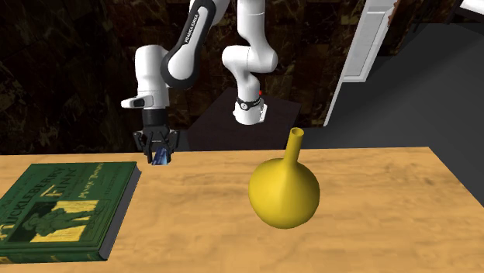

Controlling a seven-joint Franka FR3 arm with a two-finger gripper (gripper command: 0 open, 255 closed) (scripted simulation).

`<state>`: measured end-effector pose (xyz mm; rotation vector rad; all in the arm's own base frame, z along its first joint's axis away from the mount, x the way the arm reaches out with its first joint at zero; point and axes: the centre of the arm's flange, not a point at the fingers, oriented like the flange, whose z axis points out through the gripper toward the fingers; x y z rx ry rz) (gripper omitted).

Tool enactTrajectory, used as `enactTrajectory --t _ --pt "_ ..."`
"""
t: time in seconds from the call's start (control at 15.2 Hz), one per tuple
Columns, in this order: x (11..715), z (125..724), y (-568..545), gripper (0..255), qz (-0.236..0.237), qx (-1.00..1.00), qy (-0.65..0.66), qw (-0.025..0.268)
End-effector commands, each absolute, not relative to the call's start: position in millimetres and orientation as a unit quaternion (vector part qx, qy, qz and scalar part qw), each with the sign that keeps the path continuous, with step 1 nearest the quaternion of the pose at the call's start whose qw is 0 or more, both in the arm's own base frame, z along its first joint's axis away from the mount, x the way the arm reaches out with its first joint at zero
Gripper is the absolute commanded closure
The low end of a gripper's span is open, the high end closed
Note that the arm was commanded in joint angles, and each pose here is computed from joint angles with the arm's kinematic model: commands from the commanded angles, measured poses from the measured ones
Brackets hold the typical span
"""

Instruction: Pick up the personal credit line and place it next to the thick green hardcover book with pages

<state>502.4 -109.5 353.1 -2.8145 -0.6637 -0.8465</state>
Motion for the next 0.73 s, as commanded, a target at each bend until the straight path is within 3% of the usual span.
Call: enactTrajectory --t 0.0,0.66 --pt "501 342 -109 255 -0.281 -0.932 -0.220 0.064" --pt "501 330 -109 255 -0.281 -0.932 -0.220 0.064"
